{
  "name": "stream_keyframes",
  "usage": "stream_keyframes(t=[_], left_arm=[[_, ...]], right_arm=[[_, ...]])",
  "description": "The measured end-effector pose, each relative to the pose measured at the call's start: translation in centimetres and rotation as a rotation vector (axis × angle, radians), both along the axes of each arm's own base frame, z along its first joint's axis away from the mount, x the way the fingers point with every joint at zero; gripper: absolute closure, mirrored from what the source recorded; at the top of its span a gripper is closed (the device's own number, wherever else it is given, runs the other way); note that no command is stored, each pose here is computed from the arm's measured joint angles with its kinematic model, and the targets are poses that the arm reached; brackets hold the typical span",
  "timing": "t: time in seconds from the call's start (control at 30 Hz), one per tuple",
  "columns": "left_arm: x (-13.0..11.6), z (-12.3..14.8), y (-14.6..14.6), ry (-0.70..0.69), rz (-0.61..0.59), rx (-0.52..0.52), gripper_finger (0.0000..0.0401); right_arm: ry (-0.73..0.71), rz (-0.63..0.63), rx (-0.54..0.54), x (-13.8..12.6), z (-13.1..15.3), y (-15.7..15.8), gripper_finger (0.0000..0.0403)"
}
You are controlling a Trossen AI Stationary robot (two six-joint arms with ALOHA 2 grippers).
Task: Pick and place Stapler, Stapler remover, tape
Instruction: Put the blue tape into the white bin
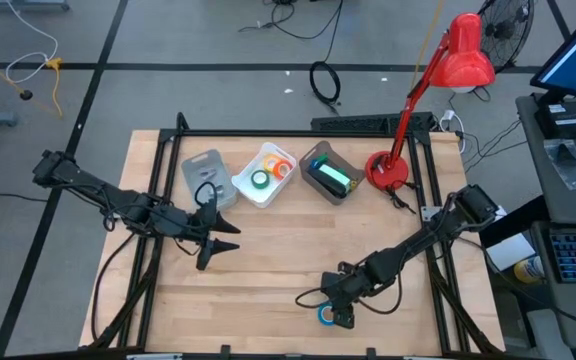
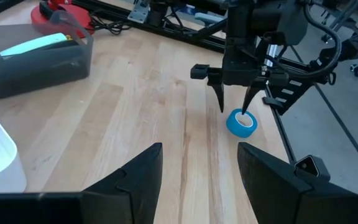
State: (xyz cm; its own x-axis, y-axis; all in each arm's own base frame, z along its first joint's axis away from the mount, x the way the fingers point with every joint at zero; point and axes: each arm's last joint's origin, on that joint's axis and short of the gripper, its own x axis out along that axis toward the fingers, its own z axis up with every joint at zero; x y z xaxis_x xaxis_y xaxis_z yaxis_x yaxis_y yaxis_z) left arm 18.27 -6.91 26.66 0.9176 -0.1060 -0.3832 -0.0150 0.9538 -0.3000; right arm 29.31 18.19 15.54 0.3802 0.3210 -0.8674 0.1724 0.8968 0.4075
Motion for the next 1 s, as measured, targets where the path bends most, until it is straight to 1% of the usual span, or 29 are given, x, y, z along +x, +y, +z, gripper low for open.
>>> stream_keyframes(t=[0.07,0.3,0.47,0.63,0.9,0.93,1.0], left_arm=[[0.0,0.0,0.0,0.000,-0.001,0.002,0.0189],[0.0,0.0,0.0,-0.003,-0.002,0.018,0.0189],[0.0,0.0,0.0,-0.004,0.002,0.018,0.0189],[0.0,0.0,0.0,-0.005,0.002,0.019,0.0189],[0.0,0.0,0.0,-0.005,0.005,0.012,0.0189],[0.0,0.1,0.0,-0.007,0.008,0.004,0.0189],[0.1,0.2,0.0,-0.019,0.019,-0.026,0.0189]], right_arm=[[-0.001,0.001,0.000,0.0,0.0,0.0,0.0207],[0.031,0.006,0.006,0.5,-1.5,0.1,0.0207],[0.036,-0.008,-0.009,0.5,-1.7,0.0,0.0215],[0.043,-0.011,-0.014,0.5,-1.8,0.0,0.0258],[0.044,-0.038,-0.002,0.5,-1.5,-0.2,0.0360],[0.040,-0.039,0.000,0.5,-1.3,-0.3,0.0370],[0.023,-0.044,0.002,0.6,-0.9,-0.6,0.0371]])
